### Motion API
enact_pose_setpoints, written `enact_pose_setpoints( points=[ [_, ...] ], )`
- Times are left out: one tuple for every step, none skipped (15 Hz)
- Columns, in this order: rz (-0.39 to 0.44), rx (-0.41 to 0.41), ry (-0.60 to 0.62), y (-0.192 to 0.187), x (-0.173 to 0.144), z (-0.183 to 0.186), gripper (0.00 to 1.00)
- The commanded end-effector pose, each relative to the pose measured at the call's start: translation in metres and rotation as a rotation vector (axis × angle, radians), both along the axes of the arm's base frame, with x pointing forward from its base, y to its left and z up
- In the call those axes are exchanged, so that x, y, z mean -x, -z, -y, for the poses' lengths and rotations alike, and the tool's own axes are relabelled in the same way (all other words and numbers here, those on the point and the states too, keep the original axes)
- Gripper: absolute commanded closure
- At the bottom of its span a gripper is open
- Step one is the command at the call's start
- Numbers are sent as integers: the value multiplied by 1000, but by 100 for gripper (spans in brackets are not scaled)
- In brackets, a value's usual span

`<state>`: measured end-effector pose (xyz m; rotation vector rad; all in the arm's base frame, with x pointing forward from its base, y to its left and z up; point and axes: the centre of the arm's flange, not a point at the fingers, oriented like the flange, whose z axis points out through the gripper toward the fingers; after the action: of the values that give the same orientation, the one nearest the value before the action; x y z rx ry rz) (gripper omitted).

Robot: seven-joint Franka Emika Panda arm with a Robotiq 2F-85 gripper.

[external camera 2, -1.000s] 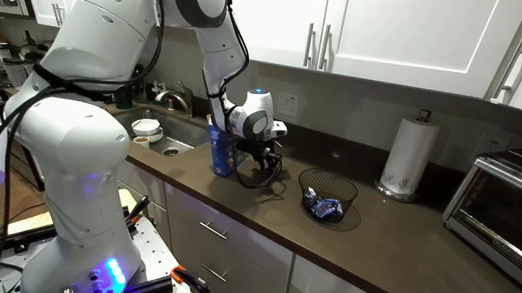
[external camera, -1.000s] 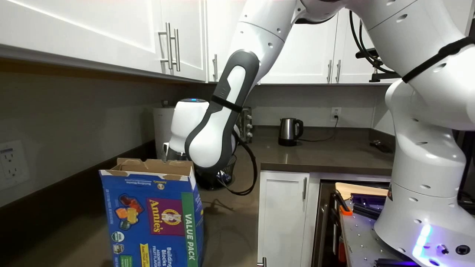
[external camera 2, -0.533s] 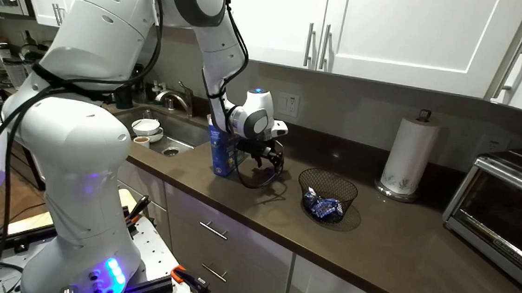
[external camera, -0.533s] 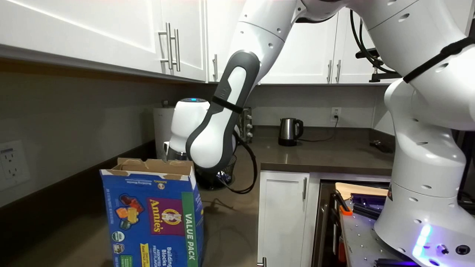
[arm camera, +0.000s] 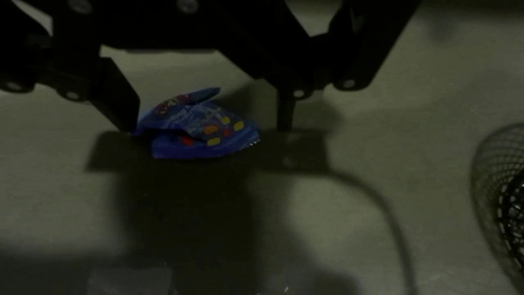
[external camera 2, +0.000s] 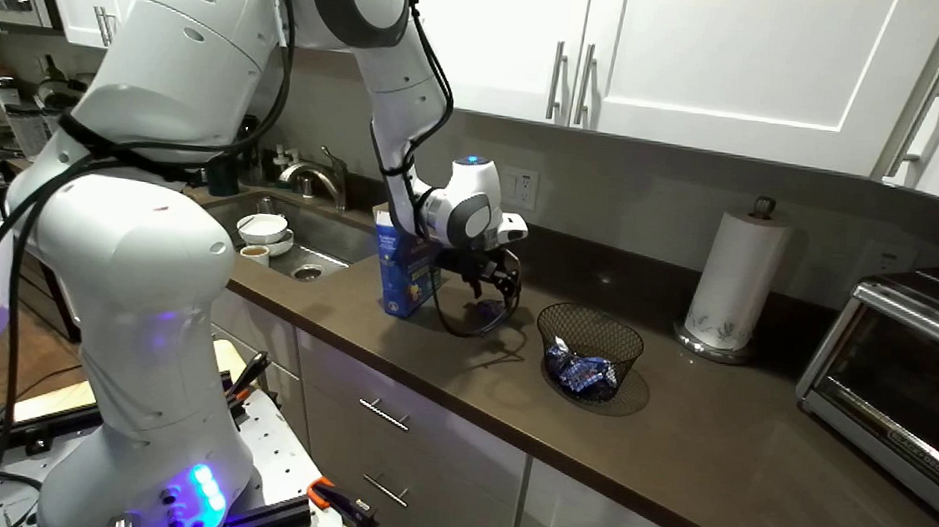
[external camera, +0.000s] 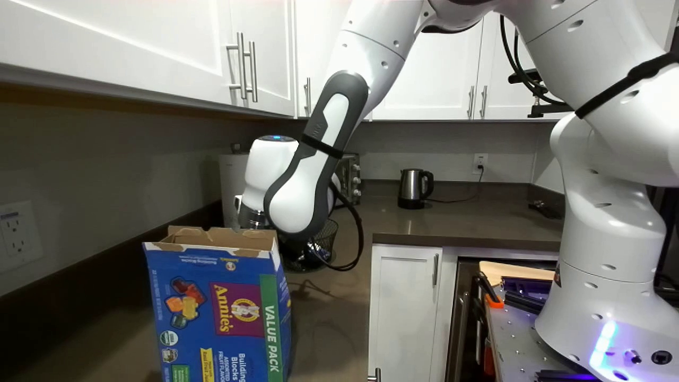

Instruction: Put the pack on the table inside the box

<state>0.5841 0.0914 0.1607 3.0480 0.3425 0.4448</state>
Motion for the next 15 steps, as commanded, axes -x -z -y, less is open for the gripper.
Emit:
enact_pose_setpoints(
  points=[
    [26,-5,-5,-9,-7,9,22],
    [28,-7,-3,-8,-7,9,22],
    [29,-10,-2,-7,-7,8,21],
    [29,-13,-1,6,3,-5,13],
    [29,-17,-3,7,3,-7,5],
    [28,-21,-9,11,7,-11,4],
    [27,-27,-14,13,7,-15,0],
    [28,-32,-19,14,6,-16,0],
    [28,-34,-24,17,7,-19,0],
    [29,-36,-28,18,7,-21,3],
    [32,-35,-33,20,7,-22,25],
    [35,-31,-36,22,8,-24,28],
    [37,-31,-38,24,9,-26,34],
    [38,-31,-39,25,9,-27,42],
    [39,-31,-41,26,10,-28,48]
  ],
)
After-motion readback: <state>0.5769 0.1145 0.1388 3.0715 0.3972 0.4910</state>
